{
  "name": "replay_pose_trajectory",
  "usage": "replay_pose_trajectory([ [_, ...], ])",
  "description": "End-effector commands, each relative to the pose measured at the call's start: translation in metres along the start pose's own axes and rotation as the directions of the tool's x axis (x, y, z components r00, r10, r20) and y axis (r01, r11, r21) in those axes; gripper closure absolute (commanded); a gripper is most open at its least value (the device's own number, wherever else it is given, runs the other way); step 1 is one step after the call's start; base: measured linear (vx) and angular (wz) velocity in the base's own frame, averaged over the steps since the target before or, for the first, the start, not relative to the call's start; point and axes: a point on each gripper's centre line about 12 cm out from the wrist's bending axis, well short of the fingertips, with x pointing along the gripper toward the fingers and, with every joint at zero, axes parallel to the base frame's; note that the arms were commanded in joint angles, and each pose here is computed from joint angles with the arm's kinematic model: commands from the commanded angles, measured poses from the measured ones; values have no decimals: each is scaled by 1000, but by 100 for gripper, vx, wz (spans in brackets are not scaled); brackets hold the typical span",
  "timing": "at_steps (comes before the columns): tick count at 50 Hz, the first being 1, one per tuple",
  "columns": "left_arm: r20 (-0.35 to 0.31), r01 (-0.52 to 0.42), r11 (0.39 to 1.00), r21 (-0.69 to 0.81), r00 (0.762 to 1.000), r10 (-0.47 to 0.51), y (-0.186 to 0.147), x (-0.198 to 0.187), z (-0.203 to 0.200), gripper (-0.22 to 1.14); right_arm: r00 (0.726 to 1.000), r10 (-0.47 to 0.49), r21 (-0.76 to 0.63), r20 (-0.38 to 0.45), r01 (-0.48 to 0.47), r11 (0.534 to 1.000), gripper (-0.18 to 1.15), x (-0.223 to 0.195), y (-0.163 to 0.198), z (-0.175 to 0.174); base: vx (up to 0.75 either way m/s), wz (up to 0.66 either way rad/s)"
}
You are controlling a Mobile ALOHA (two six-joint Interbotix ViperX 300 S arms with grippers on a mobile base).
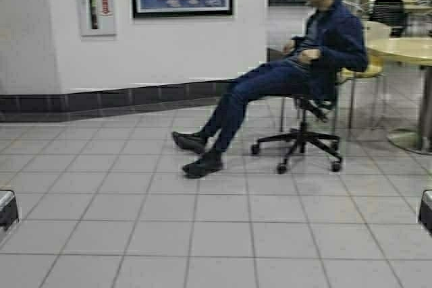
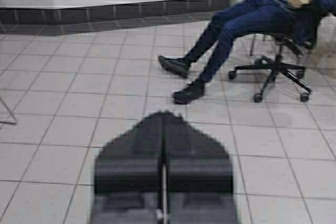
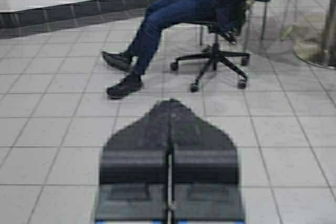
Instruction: Push the chairs under the table
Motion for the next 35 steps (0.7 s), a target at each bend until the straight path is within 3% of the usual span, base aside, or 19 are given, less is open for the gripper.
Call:
replay_pose_trajectory([
  [1,5,1,1000,0,1000,-1,0,1,1,89,1000,4,-3,28,-3,1000,92,1,1,10,25,21],
  [35,-17,-1,1000,-11,1000,1,0,0,-4,89,998,2,27,64,-4,1000,92,-5,0,18,31,35],
])
